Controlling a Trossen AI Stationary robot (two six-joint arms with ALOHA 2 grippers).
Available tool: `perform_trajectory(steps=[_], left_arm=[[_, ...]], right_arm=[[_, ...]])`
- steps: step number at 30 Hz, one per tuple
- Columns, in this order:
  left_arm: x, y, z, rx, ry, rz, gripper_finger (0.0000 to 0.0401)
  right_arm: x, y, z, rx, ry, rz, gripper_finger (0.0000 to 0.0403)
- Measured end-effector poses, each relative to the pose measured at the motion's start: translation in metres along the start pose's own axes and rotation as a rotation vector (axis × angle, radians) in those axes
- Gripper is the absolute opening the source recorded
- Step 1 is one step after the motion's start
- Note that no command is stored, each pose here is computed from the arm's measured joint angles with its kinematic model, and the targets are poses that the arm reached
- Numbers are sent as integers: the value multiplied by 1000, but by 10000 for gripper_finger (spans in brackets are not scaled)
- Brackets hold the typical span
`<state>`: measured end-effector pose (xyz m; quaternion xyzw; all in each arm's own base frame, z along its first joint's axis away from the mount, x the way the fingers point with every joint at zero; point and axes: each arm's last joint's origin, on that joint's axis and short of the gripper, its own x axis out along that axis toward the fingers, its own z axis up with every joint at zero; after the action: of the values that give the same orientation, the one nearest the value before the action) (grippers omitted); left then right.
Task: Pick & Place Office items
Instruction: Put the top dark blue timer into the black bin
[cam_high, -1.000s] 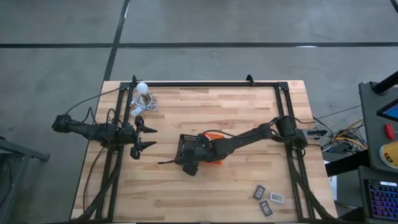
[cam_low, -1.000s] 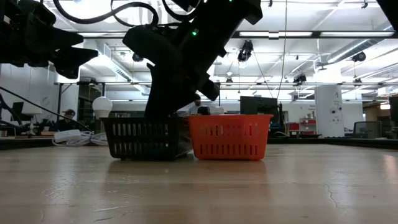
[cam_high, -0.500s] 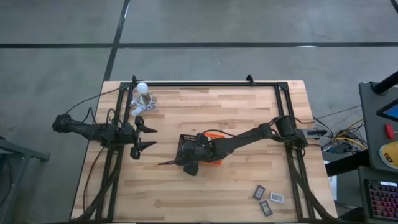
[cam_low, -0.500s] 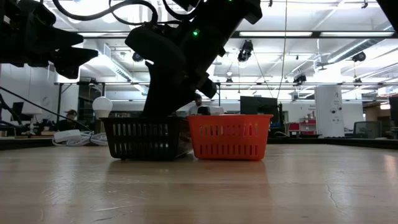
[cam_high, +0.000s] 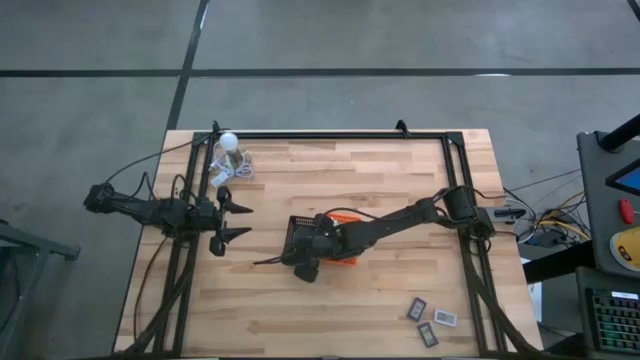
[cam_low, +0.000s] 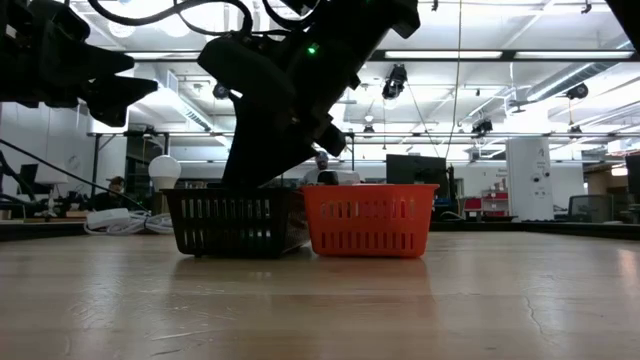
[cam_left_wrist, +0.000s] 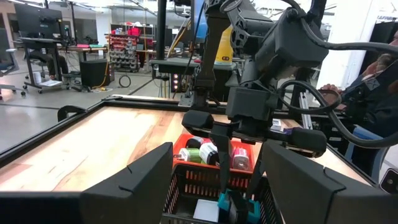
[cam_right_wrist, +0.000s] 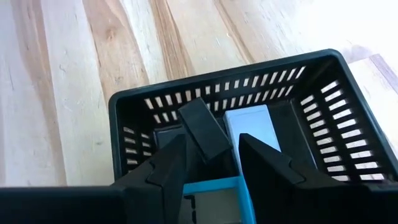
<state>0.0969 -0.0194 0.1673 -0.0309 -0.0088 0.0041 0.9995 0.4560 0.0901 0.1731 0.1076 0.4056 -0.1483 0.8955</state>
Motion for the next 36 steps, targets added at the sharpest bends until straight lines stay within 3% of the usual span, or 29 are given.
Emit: perform_trajectory(steps=[22, 36], left_arm=[[0, 0, 0, 0, 0, 0, 252], [0, 0, 0, 0, 0, 0, 253]], right_arm=[[-7, 3, 8, 6, -20, 11, 125], [-7, 4, 8, -2, -20, 21, 163]])
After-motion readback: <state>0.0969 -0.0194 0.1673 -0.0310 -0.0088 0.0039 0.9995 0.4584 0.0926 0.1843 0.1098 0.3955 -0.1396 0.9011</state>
